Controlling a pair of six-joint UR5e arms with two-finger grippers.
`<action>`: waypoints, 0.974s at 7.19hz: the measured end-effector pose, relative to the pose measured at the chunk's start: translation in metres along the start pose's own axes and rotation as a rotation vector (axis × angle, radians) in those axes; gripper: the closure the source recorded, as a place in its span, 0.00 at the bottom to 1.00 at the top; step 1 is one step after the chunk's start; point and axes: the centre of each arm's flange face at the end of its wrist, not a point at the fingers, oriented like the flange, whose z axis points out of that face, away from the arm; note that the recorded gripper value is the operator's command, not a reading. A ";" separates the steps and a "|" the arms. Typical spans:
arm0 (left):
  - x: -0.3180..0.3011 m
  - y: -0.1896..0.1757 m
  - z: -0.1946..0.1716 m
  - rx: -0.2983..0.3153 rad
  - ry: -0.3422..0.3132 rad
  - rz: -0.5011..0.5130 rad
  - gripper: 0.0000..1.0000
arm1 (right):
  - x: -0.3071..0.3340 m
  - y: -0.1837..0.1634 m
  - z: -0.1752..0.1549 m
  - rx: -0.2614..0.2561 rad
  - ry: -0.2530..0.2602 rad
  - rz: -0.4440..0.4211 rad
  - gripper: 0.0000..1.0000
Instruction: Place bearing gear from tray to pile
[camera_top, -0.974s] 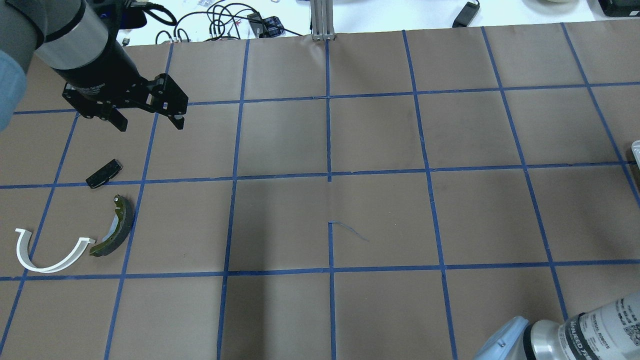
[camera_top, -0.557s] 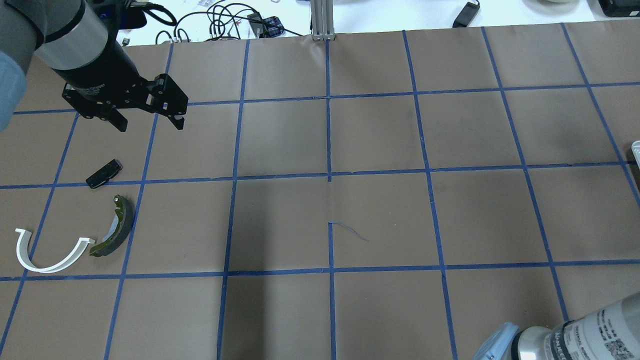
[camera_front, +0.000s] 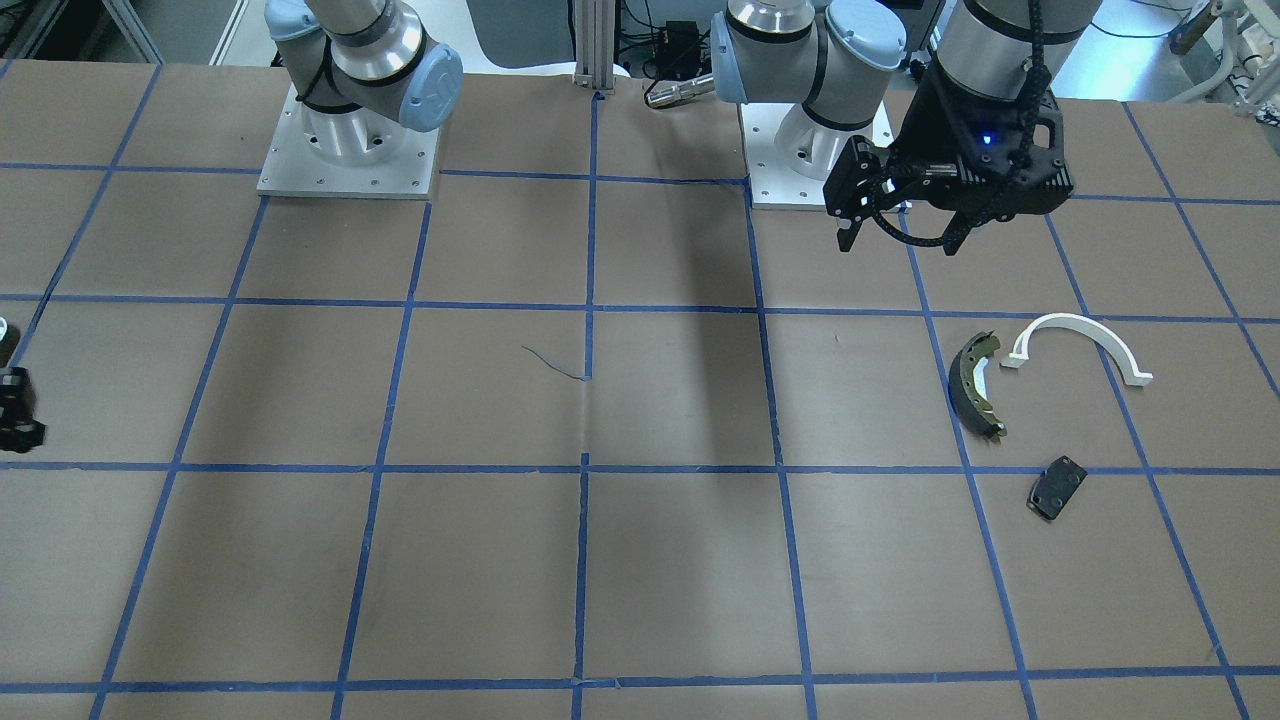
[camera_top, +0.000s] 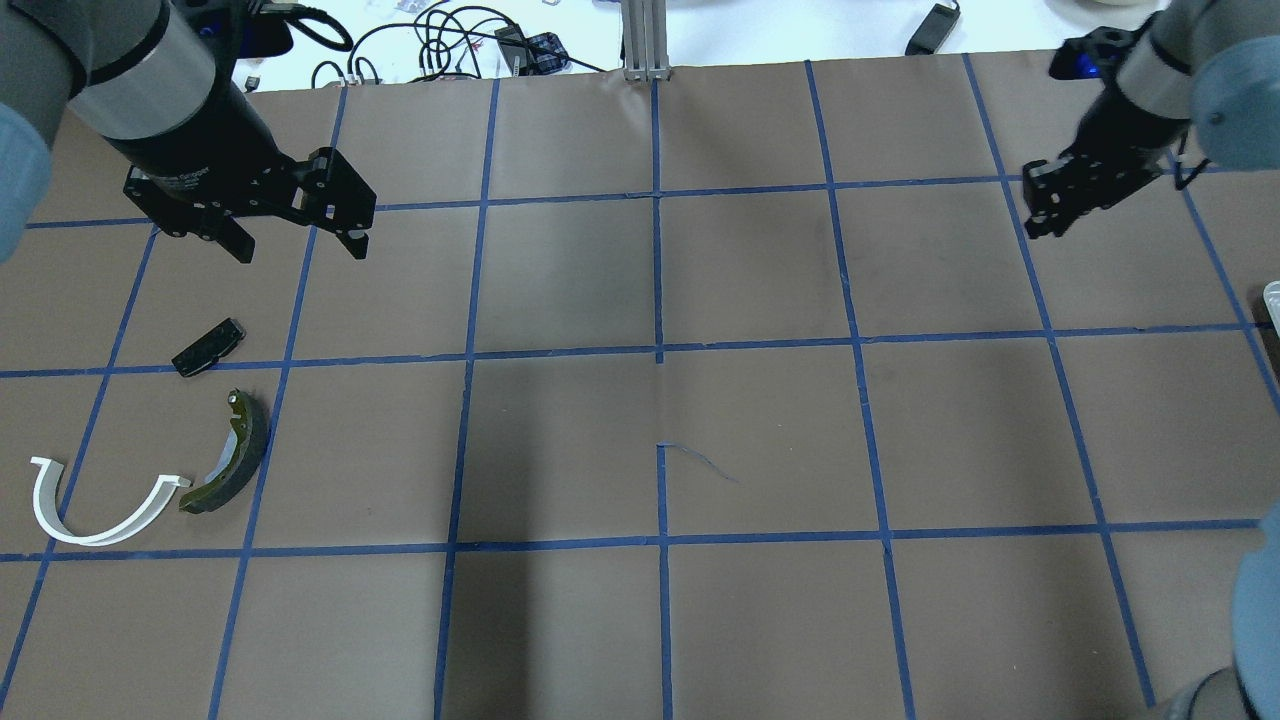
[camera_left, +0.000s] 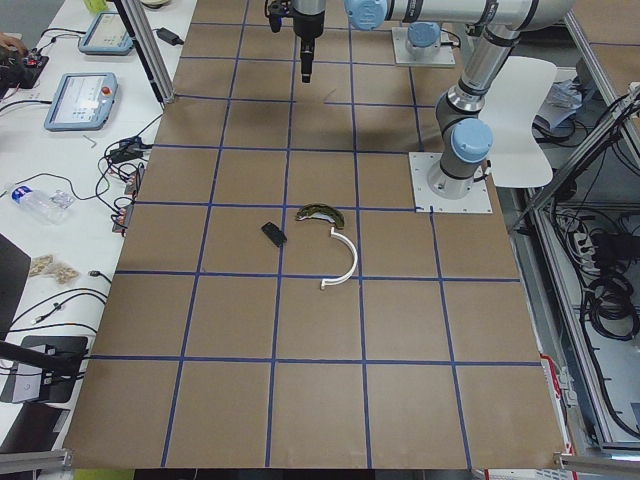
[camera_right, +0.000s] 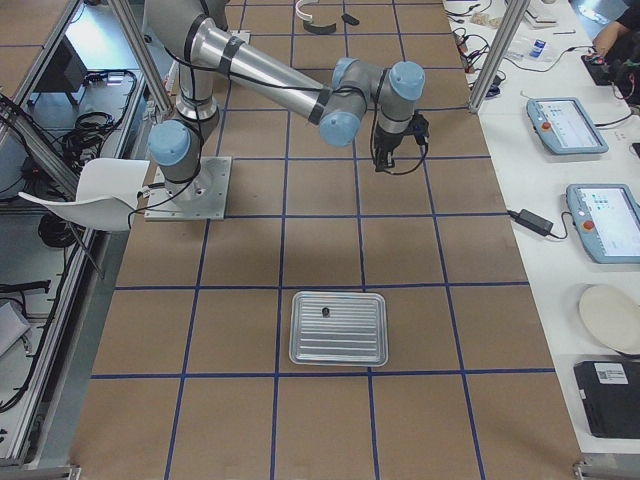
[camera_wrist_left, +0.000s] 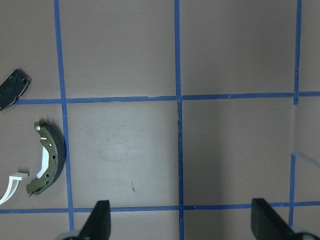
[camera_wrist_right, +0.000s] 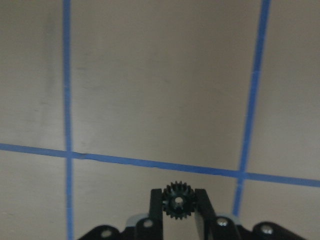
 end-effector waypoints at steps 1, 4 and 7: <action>0.000 0.000 0.000 0.000 0.000 0.000 0.00 | -0.073 -0.007 0.015 -0.013 -0.002 0.072 1.00; 0.000 0.000 0.001 -0.002 0.000 0.000 0.00 | -0.270 -0.015 0.096 0.050 -0.023 0.301 1.00; 0.000 0.000 0.001 -0.002 0.000 0.001 0.00 | -0.352 0.006 0.160 0.021 -0.009 0.359 0.01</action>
